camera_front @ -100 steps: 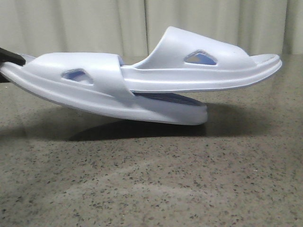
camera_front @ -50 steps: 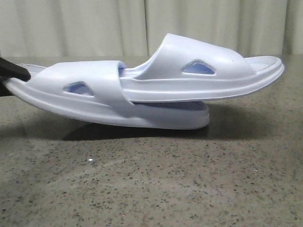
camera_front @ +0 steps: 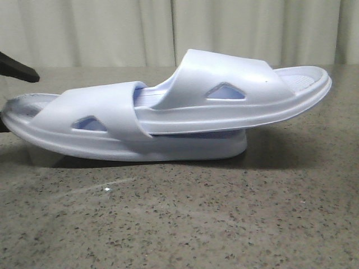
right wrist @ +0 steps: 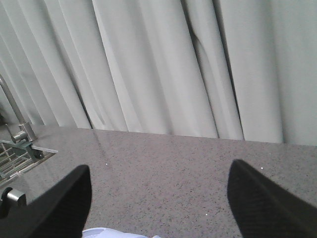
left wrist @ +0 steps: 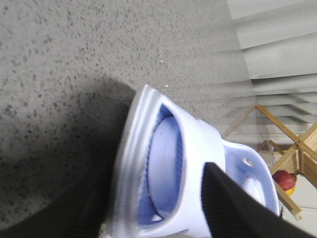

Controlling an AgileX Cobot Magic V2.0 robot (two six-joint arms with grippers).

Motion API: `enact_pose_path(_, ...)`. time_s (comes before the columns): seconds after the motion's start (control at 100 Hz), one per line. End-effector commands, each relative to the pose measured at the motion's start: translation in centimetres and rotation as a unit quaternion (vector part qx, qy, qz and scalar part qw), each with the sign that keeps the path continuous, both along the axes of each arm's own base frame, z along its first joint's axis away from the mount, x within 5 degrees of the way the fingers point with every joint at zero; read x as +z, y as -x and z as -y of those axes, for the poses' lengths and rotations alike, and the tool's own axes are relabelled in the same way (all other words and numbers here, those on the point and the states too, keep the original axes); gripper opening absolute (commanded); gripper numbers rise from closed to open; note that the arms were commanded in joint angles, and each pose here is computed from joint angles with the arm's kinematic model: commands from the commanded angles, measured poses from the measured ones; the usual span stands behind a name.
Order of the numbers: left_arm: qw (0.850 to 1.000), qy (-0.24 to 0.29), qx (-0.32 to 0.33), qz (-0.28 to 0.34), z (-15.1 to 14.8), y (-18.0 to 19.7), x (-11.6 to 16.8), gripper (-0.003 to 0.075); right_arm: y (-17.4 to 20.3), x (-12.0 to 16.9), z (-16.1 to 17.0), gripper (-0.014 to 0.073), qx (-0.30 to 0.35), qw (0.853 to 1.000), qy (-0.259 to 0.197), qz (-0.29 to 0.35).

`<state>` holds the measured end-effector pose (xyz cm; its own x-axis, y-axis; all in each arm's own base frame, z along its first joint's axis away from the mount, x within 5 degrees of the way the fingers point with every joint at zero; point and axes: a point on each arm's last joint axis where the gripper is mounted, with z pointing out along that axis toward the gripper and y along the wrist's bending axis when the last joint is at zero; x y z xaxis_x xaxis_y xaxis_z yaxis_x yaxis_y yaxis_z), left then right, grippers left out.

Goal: Insert blue slippers together front up
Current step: 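Open the right then left gripper and withdraw from the slippers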

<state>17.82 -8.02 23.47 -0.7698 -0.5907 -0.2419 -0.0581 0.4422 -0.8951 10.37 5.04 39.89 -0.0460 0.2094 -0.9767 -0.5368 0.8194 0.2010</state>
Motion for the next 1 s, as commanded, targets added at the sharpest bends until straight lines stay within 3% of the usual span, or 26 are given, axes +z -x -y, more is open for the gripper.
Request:
enact_pose_path(0.0, 1.0, 0.014, 0.005, 0.024, 0.1, -0.4, 1.2, 0.0464, 0.3, 1.2, 0.1, 0.0498, -0.005, 1.0, -0.009, 0.021)
enact_pose_path(0.32, 0.994, -0.083, 0.041, 0.064, -1.0, -1.1, 0.7, 0.0472, 0.3, 1.1, 0.1, 0.0498, -0.002, 1.0, -0.008, 0.021)
enact_pose_path(0.49, 0.982, -0.145, 0.039, 0.113, -1.4, -1.5, 1.3, 0.0472, 0.3, 1.1, 0.1, 0.0498, -0.005, 1.0, -0.005, 0.022)
enact_pose_path(0.64, 0.96, -0.196, 0.025, 0.199, -1.6, -1.4, 3.5, 0.0472, 0.0, 1.0, 0.5, 0.0498, -0.035, 0.999, 0.021, 0.03)
enact_pose_path(0.8, 0.932, -0.226, 0.058, 0.278, -2.4, -0.1, 6.8, 0.0472, -0.4, 0.7, 1.3, 0.0498, -0.084, 0.994, 0.054, 0.041)
enact_pose_path(0.99, 0.883, -0.278, 0.109, 0.362, -3.9, 3.2, 9.8, 0.0466, -1.0, -0.6, 1.9, 0.0498, -0.124, 0.986, 0.104, 0.041)
